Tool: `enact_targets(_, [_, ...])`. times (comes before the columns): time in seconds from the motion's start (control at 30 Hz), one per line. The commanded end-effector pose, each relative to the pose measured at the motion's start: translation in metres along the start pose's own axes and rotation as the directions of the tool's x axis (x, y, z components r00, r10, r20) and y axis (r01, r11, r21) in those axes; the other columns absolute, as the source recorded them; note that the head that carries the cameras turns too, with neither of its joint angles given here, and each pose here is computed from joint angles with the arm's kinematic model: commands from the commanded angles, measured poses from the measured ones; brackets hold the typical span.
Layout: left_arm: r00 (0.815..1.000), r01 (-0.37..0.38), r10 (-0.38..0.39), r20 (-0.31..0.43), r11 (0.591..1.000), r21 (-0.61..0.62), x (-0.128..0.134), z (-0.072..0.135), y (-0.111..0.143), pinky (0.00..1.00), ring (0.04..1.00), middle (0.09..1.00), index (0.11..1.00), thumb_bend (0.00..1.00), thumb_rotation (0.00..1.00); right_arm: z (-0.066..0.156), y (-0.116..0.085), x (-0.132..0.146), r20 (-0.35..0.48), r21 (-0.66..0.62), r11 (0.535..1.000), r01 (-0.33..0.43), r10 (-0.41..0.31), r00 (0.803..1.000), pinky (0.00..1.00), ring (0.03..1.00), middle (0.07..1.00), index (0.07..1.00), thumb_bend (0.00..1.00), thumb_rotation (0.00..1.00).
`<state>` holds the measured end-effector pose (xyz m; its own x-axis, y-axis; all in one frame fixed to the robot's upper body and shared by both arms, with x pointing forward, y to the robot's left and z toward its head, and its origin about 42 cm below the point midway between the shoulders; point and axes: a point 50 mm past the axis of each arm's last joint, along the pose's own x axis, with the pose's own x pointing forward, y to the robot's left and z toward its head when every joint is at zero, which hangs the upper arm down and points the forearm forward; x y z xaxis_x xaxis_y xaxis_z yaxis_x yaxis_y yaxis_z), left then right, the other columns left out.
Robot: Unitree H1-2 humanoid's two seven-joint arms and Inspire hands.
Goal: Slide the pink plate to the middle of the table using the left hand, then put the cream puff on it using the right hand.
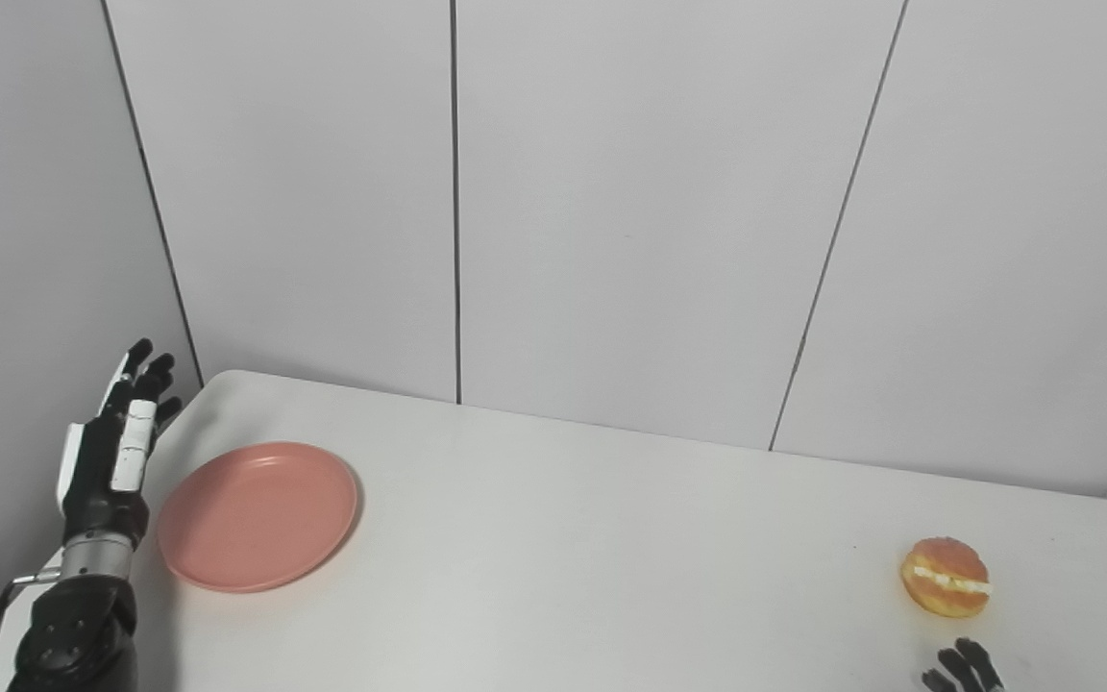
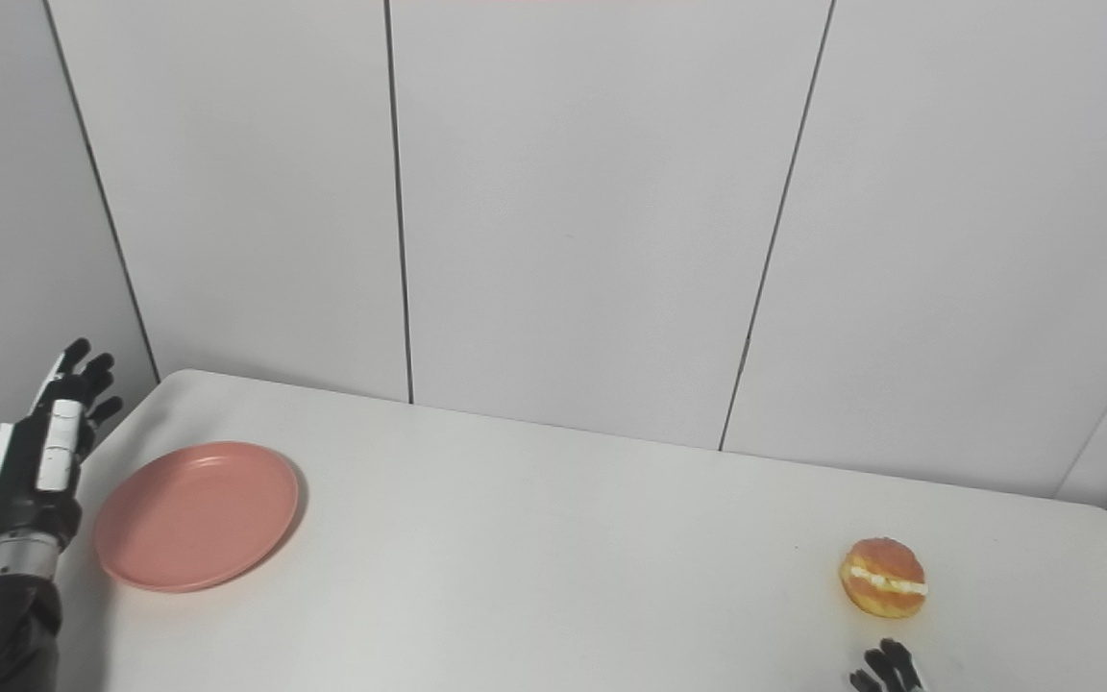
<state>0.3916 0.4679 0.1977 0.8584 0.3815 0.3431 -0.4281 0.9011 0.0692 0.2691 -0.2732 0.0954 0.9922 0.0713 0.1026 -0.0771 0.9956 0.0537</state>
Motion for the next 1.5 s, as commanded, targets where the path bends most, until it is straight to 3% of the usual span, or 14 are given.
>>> enact_targets(0.0, [0.994, -0.020, 0.020, 0.105, 1.000, -0.002, 0.024, 0.025, 0.012, 0.78, 0.910, 0.879, 0.894, 1.00, 0.86, -0.031, -0.001, -0.024, -0.139, 0.023, 1.000, 0.003, 0.000, 0.990, 0.90, 0.916, 0.944, 0.947, 0.81, 1.00])
enact_targets(0.43, [0.996, -0.081, 0.081, -0.028, 0.996, 0.031, 0.026, -0.019, 0.041, 0.80, 0.909, 0.839, 0.853, 1.00, 0.83, -0.031, 0.000, -0.024, -0.142, 0.021, 1.000, -0.008, 0.011, 0.990, 0.89, 0.913, 0.947, 0.948, 0.80, 1.00])
enact_targets(0.57, [0.992, -0.096, 0.100, -0.079, 0.994, 0.053, 0.024, -0.029, 0.049, 0.78, 0.900, 0.835, 0.840, 1.00, 0.83, -0.031, 0.000, -0.023, -0.145, 0.018, 1.000, -0.010, 0.012, 0.989, 0.88, 0.909, 0.947, 0.947, 0.81, 1.00])
enact_targets(0.7, [0.987, -0.092, 0.099, -0.127, 0.994, 0.059, 0.021, -0.038, 0.053, 0.83, 0.886, 0.852, 0.838, 1.00, 0.82, -0.031, 0.001, -0.023, -0.143, 0.016, 1.000, -0.013, 0.015, 0.990, 0.89, 0.908, 0.949, 0.948, 0.81, 1.00])
enact_targets(0.77, [0.985, -0.085, 0.093, -0.147, 0.995, 0.058, 0.020, -0.042, 0.053, 0.79, 0.885, 0.857, 0.842, 1.00, 0.82, -0.031, 0.001, -0.024, -0.144, 0.015, 1.000, -0.014, 0.016, 0.989, 0.88, 0.903, 0.947, 0.946, 0.82, 1.00])
enact_targets(1.03, [0.979, -0.032, 0.046, -0.199, 0.997, 0.073, 0.015, -0.053, 0.046, 0.75, 0.892, 0.855, 0.855, 1.00, 0.84, -0.030, 0.002, -0.025, -0.148, 0.008, 1.000, -0.018, 0.019, 0.989, 0.87, 0.898, 0.946, 0.944, 0.82, 1.00])
enact_targets(1.23, [0.974, 0.062, -0.050, -0.219, 0.997, 0.049, 0.007, -0.062, 0.026, 0.83, 0.897, 0.858, 0.890, 1.00, 0.86, -0.030, 0.004, -0.024, -0.147, 0.004, 1.000, -0.021, 0.021, 0.989, 0.86, 0.890, 0.939, 0.942, 0.84, 1.00])
enact_targets(1.47, [0.967, 0.113, -0.111, -0.229, 0.994, -0.007, -0.001, -0.070, 0.009, 0.75, 0.873, 0.841, 0.875, 1.00, 0.81, -0.028, 0.005, -0.025, -0.147, 0.005, 1.000, -0.023, 0.024, 0.989, 0.85, 0.879, 0.932, 0.937, 0.86, 1.00])
